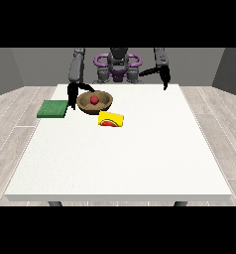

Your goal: Pick the cup and pour the ball into the bowl, then pick the bowl and place it on the pad

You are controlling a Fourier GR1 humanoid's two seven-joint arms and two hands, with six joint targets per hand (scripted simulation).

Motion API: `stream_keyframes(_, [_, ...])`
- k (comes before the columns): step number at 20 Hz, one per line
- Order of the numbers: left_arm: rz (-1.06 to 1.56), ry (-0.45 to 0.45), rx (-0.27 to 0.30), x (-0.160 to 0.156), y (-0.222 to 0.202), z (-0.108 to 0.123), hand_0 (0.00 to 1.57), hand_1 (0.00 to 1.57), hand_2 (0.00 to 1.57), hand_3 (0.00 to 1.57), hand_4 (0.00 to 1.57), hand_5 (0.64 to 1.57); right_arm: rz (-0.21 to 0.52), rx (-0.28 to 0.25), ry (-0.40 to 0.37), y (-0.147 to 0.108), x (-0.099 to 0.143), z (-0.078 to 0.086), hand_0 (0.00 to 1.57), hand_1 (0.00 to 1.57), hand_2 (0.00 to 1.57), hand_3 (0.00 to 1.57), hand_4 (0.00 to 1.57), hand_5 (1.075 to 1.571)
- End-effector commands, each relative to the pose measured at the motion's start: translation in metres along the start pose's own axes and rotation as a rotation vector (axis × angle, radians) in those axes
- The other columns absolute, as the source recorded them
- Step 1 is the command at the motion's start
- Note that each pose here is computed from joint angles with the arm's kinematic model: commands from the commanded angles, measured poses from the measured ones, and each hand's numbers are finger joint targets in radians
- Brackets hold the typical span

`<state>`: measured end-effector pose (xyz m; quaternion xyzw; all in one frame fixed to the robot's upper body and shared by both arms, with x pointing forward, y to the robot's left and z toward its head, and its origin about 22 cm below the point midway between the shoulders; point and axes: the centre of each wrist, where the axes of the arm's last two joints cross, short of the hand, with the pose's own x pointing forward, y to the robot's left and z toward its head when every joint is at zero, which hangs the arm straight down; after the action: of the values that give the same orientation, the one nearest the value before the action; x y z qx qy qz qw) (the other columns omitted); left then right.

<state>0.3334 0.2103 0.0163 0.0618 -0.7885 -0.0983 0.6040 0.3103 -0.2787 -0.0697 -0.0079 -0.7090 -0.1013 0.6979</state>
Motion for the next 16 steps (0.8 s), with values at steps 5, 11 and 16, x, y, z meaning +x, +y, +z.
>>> stream_keyframes(5, [0.005, -0.073, 0.0, 0.022, 0.014, -0.01, 0.0, 0.0, 0.0, 0.0, 0.0, 1.566, 0.008, 0.002, -0.031, -0.016, -0.011, -0.011, 0.0, 0.0, 0.0, 0.0, 0.09, 1.563])
stream_keyframes(11, [0.007, -0.077, -0.015, 0.022, 0.012, -0.005, 0.0, 0.0, 0.0, 0.0, 0.0, 1.565, -0.078, -0.045, 0.034, 0.007, -0.023, -0.011, 0.0, 0.0, 0.0, 0.0, 0.39, 1.57])
stream_keyframes(16, [0.021, -0.16, -0.051, 0.043, 0.014, -0.017, 0.0, 0.0, 0.0, 0.0, 0.47, 1.564, 0.302, -0.252, 0.205, -0.054, -0.043, 0.029, 1.57, 1.57, 1.57, 1.09, 0.85, 1.505])
